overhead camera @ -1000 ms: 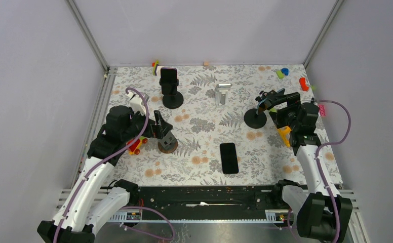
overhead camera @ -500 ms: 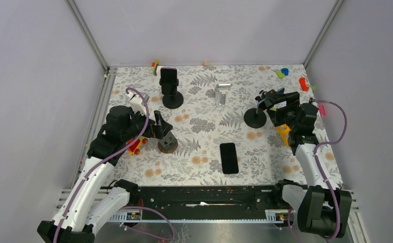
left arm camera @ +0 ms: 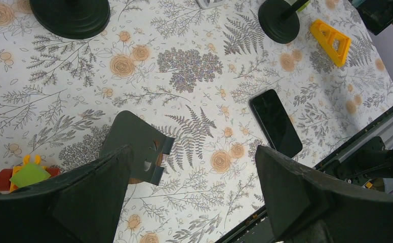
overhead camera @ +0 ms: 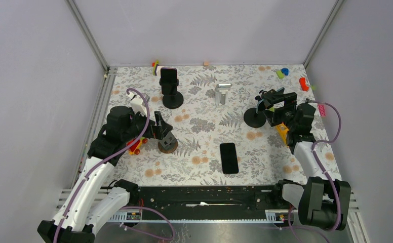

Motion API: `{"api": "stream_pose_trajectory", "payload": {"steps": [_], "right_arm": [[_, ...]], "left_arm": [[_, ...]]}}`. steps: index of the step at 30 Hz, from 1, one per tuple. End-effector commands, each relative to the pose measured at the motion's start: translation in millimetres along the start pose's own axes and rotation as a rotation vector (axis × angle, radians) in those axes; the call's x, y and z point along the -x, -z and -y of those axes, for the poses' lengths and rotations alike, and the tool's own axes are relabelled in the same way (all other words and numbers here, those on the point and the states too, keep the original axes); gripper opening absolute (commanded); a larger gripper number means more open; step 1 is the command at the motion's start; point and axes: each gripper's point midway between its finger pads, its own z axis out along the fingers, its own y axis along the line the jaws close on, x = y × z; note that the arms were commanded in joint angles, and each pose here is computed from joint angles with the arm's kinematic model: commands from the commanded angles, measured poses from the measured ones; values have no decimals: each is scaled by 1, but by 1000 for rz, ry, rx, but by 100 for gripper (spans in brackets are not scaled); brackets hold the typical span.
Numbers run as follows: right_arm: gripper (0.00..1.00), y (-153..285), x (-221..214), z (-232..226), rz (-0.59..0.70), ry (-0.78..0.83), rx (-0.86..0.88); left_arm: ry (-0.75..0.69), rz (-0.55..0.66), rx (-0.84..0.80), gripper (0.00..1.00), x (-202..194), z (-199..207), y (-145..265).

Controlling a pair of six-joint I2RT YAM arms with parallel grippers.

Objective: Remove the phone from the phone stand
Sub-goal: Pick up the phone stand with the phone at the center of the board.

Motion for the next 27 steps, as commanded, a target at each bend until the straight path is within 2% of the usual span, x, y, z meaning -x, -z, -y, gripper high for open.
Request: {"api": "stream_pose_trajectory", "payload": {"steps": [1,15,27], "right_arm": [[100,-3,-2,0,-16,-29,21],[98,-2,-5,-3,-23,-143,61],[95,7,-8,-15,-24,-171,87]], "left_arm": [[-25,34,-23,99,7,4,1],[-20,27,-25,99,7,4,-1],[-17,22,-27,99,7,5,-2]]}}
